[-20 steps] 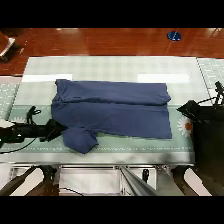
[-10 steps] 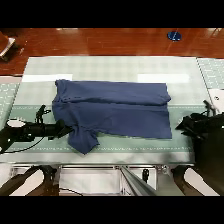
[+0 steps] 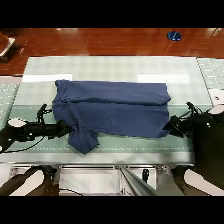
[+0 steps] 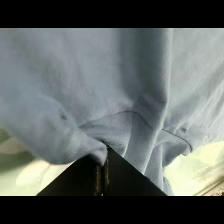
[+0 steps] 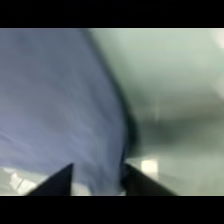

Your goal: Fold the shirts.

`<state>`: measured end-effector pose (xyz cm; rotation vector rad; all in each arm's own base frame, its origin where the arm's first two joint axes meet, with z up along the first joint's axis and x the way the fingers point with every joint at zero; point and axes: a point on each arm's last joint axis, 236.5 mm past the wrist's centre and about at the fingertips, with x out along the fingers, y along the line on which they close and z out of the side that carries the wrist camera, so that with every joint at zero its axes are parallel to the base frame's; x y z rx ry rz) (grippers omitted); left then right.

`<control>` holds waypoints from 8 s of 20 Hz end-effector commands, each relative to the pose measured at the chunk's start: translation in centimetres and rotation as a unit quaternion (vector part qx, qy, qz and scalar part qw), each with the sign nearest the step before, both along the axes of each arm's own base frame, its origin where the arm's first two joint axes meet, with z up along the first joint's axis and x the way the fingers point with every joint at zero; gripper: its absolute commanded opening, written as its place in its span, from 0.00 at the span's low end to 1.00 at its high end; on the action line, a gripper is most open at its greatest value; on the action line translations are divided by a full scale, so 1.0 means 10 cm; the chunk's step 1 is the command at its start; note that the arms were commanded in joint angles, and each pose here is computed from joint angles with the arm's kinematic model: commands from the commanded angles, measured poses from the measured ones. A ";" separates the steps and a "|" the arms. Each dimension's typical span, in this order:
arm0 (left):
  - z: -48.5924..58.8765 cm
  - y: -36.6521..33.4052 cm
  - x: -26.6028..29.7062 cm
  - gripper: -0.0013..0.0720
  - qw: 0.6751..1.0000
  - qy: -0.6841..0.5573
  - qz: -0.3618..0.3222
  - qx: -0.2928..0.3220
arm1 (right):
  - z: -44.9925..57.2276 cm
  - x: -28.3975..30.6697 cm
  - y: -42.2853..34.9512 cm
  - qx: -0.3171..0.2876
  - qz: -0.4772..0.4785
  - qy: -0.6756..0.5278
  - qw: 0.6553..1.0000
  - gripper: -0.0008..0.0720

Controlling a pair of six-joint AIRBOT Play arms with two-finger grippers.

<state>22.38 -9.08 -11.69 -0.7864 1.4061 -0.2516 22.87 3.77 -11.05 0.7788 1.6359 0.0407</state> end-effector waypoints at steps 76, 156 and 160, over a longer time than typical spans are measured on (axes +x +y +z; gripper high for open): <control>0.30 -4.48 0.20 0.05 0.920 -0.110 -0.373 -0.050 | 2.48 0.33 0.44 0.001 0.046 -0.394 0.918 0.04; 1.75 0.13 0.53 0.05 0.947 -0.286 0.128 0.075 | 3.67 1.40 -0.72 -0.025 -0.052 -0.343 0.938 0.04; 1.75 0.14 0.54 0.05 0.946 -0.287 0.128 0.075 | 3.44 0.66 -1.44 -0.127 -0.147 -0.225 0.955 0.04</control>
